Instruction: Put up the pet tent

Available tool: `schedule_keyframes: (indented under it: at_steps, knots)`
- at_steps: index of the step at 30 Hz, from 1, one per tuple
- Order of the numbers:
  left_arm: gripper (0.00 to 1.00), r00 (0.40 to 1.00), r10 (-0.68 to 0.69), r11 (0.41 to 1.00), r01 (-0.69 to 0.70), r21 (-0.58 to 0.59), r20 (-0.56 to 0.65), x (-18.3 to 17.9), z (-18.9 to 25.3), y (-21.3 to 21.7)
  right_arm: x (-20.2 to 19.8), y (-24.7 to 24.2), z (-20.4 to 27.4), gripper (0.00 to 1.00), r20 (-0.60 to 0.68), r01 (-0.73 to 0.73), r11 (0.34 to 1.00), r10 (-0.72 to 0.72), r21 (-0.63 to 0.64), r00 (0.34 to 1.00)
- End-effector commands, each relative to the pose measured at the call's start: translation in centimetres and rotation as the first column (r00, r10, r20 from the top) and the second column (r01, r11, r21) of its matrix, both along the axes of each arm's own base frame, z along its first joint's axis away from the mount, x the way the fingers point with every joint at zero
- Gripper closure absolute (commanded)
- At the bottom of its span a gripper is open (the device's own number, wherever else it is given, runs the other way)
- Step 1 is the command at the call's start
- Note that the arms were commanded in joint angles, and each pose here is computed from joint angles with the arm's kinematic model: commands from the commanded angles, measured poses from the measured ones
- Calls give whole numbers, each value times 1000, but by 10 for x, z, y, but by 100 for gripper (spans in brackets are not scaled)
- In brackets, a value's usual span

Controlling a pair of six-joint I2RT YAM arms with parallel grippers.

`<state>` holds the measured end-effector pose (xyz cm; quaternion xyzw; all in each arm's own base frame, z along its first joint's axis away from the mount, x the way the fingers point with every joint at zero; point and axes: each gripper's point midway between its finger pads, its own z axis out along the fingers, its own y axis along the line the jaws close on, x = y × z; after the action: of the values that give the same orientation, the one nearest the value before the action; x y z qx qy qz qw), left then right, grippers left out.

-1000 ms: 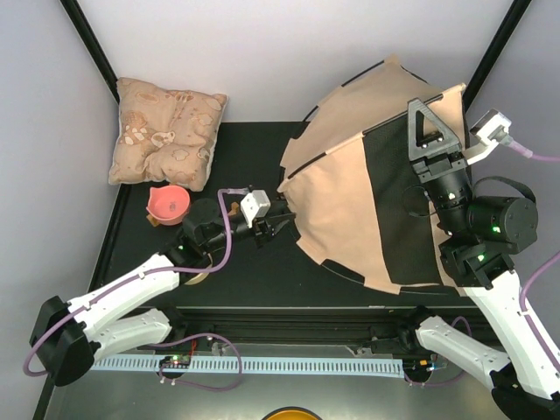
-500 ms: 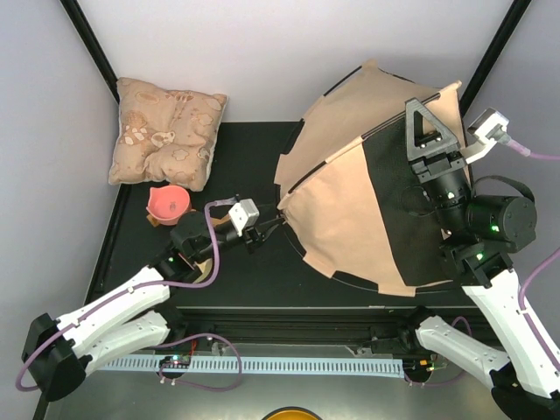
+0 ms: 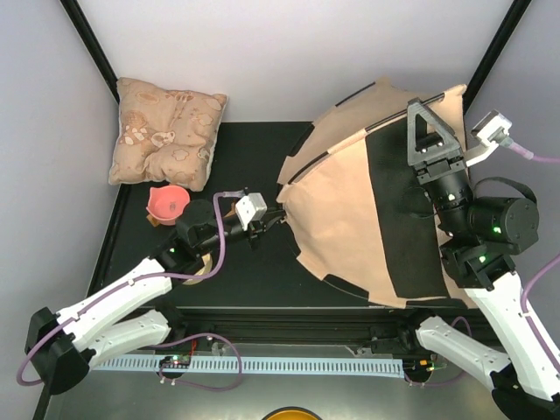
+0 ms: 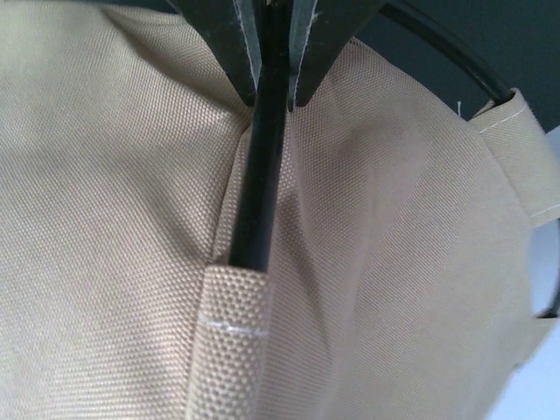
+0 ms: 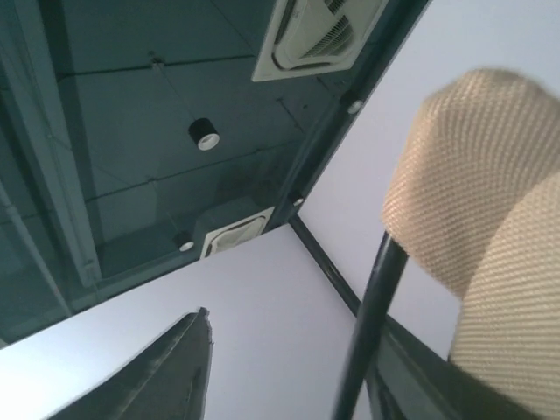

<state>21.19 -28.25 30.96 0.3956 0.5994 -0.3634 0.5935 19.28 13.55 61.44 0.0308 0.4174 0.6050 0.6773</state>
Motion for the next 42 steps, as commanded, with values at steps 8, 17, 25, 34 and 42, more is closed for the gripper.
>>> schedule_keyframes:
  at_steps: [8,17,25,34,42]
  knots:
    - [98,933,308,947,-319,-34,-186,42,76,39,-8,24,-34,24,37,30,952,-19,-305,999]
    - [98,849,511,853,-520,-38,-132,36,164,98,-21,28,-48,11,144,146,805,-76,-575,987]
    - [98,901,352,936,-346,69,-252,-13,182,94,61,13,-122,10,7,264,588,-402,-765,916]
    - [97,872,-185,963,69,-261,-453,-72,225,44,139,46,-150,10,-27,239,506,-463,-829,886]
    - [97,757,-327,807,-88,-585,-565,-11,247,34,147,23,-130,7,88,384,411,-580,-827,810]
